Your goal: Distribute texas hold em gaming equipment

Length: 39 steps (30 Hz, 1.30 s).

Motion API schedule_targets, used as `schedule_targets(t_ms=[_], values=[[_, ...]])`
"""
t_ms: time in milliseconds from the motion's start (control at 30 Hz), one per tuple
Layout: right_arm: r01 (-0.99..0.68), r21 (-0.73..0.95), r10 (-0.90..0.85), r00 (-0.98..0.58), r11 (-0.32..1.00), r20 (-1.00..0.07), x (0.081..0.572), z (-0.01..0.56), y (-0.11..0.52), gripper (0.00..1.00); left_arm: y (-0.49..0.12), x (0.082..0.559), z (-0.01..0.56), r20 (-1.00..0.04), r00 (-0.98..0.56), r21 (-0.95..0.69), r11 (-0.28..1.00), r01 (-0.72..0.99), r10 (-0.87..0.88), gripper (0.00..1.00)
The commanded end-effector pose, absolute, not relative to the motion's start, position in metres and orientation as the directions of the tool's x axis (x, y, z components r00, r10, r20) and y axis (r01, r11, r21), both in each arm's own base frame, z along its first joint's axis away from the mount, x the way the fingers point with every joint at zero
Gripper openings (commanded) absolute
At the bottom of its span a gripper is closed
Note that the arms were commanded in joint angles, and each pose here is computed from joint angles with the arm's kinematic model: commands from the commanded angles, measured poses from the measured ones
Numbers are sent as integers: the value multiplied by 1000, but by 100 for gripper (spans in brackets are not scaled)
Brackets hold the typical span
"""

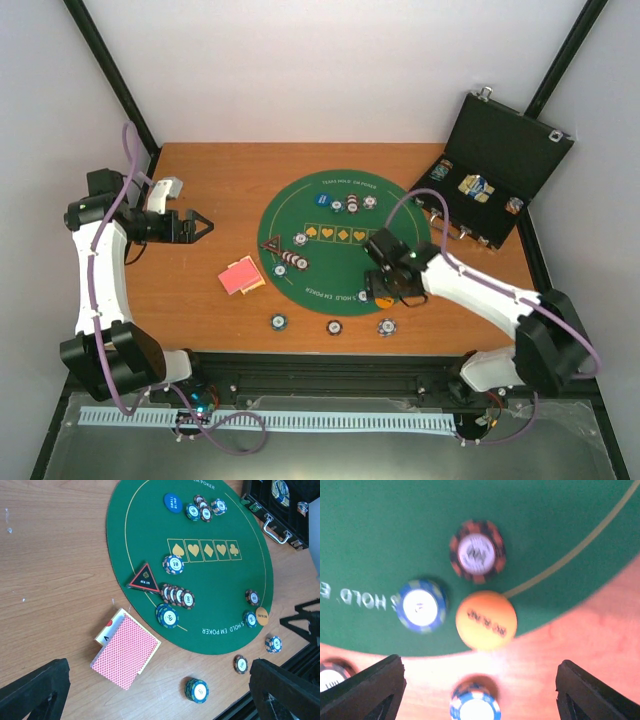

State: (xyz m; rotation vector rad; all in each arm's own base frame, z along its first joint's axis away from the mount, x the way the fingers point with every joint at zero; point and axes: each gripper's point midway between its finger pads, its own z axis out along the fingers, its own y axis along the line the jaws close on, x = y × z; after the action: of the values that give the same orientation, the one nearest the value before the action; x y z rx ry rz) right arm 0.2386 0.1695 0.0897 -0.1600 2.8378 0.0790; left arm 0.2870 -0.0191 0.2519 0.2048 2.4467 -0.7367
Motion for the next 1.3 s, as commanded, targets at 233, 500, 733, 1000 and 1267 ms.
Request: schedule_targets(t_ms=[233, 500, 733, 1000, 1267], values=[[-33, 127, 0, -968, 991, -250, 168, 54, 164, 85, -18, 284, 256, -577, -817, -451, 843, 292, -26, 100], [-64, 108, -42, -979, 992, -202, 156, 27, 172, 82, -17, 285, 256, -578, -815, -448, 846, 290, -27, 100], [-72, 91, -54, -980, 993, -189, 157, 18, 174, 76, -17, 285, 261, -589, -808, -441, 847, 296, -24, 100], [-75, 81, -59, -982, 994, -177, 156, 14, 173, 61, -16, 287, 262, -588, -808, -441, 848, 295, -25, 100], [-77, 62, -63, -979, 995, -195, 157, 23, 168, 47, -16, 288, 261, -588, -809, -445, 846, 294, -29, 100]])
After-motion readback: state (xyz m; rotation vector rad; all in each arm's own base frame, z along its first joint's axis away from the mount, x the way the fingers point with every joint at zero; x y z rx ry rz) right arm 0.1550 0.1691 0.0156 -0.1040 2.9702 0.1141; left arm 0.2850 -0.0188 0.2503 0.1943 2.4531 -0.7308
